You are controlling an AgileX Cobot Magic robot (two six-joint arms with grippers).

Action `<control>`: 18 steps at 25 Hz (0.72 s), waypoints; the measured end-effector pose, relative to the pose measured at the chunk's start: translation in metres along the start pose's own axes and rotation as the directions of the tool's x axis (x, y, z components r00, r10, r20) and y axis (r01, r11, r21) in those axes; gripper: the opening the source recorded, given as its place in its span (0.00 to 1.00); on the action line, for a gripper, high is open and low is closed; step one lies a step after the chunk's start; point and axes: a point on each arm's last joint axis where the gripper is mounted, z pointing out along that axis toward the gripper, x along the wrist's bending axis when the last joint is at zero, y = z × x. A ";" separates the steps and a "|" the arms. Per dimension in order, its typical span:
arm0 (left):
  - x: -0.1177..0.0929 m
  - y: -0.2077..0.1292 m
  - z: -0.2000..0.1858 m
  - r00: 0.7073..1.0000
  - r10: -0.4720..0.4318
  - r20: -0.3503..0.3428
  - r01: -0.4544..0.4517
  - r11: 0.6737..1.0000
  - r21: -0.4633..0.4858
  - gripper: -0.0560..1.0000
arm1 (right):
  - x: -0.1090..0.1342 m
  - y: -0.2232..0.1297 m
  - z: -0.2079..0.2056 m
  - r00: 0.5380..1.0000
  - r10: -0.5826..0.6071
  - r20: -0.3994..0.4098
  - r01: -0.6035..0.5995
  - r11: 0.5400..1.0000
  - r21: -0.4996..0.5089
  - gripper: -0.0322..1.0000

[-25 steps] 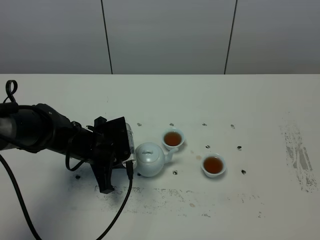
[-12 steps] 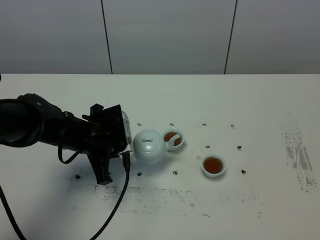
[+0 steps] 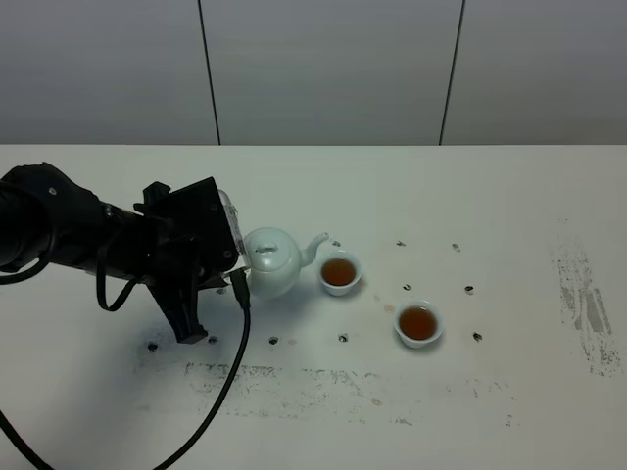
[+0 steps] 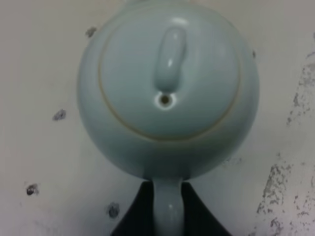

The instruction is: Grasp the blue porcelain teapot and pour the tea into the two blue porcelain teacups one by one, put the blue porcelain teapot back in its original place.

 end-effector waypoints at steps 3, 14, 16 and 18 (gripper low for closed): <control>0.003 -0.007 -0.005 0.995 -0.092 -0.029 0.092 0.996 0.021 0.16 | 0.000 0.000 0.000 1.000 0.000 0.000 0.000 1.000 0.000 0.30; 0.034 -0.035 -0.039 0.900 -0.414 -0.135 0.418 0.908 -0.001 0.16 | 0.000 0.000 0.000 1.000 0.000 0.000 0.000 1.000 0.000 0.30; 0.044 -0.038 -0.048 0.879 -0.452 -0.155 0.460 0.888 0.017 0.16 | 0.000 0.000 0.000 1.000 0.000 0.000 0.000 1.000 0.000 0.30; 0.050 -0.040 -0.054 0.858 -0.479 -0.186 0.496 0.867 0.056 0.16 | 0.000 0.000 0.000 1.000 0.000 0.000 0.000 1.000 0.000 0.30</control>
